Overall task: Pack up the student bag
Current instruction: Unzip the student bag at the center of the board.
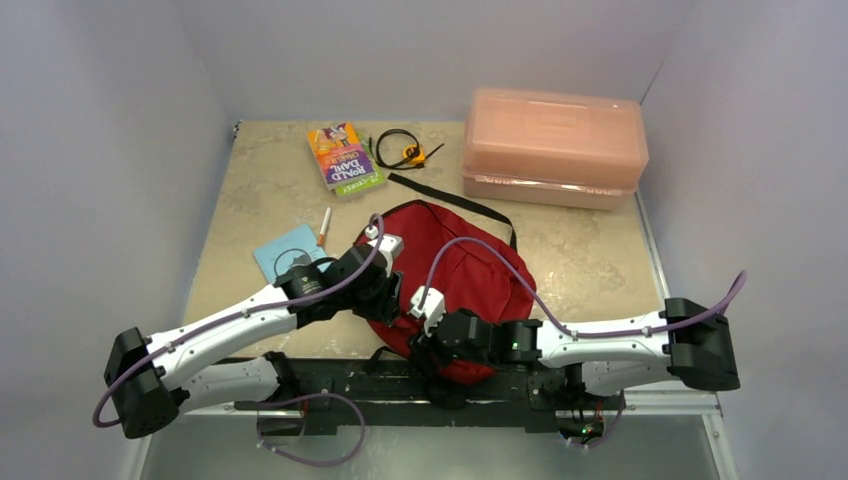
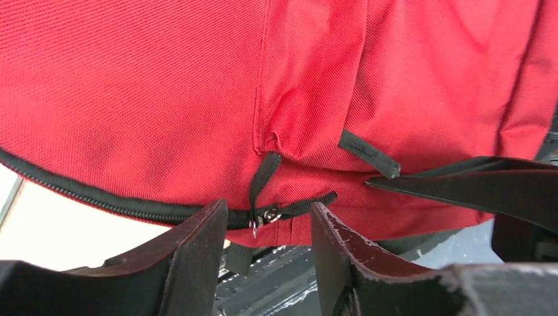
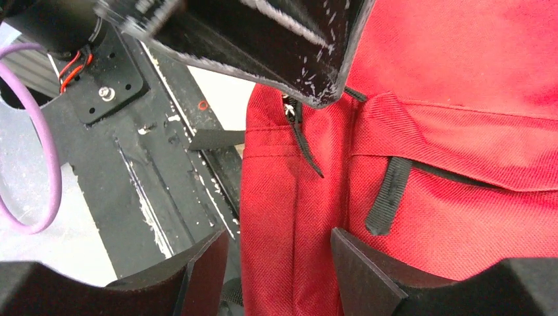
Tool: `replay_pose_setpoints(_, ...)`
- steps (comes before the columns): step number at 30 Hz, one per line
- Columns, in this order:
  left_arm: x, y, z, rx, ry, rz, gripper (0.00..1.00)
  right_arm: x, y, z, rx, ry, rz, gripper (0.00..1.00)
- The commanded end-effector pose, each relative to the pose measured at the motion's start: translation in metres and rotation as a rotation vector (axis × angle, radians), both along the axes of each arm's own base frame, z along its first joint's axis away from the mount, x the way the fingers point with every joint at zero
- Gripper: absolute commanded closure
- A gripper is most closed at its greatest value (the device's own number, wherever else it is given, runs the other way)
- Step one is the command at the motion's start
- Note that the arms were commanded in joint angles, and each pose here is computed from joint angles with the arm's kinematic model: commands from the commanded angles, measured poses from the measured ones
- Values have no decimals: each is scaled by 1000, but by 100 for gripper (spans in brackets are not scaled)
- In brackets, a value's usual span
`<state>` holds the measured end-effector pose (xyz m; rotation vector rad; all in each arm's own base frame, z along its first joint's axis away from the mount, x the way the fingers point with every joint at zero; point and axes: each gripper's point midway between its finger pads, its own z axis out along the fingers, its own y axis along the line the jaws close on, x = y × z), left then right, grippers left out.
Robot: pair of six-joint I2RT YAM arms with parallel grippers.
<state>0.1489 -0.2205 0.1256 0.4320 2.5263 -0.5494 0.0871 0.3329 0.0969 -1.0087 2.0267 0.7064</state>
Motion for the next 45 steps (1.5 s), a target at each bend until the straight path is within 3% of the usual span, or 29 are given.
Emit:
replay_pose_setpoints(1,16,-13,4,10,-76,-51,53,9,9,27,137,-38,-53,37)
replay_pose_setpoints(12,13,-4,-36,125,-41,-61,61,11,9,24,144,-15,-92,36)
replay_pose_setpoints(16,15,-3,-39,163,-46,-56,72,14,7,19,128,-2,-126,36)
replay_pose_setpoints(19,20,9,-39,214,-68,-4,98,16,7,12,106,5,-147,35)
replay_pose_setpoints(22,26,22,-31,237,-106,74,100,16,11,3,75,12,-147,35)
replay_pose_setpoints(25,27,26,-11,160,-152,143,100,18,14,-2,51,9,-161,32)
replay_pose_setpoints(34,22,28,88,-276,-318,242,100,44,23,19,105,-131,-226,25)
replay_pose_setpoints(40,17,34,112,-319,-322,257,100,52,39,60,208,-270,-154,25)
replay_pose_setpoints(45,13,29,129,-372,-316,242,100,40,58,110,321,-304,-42,27)
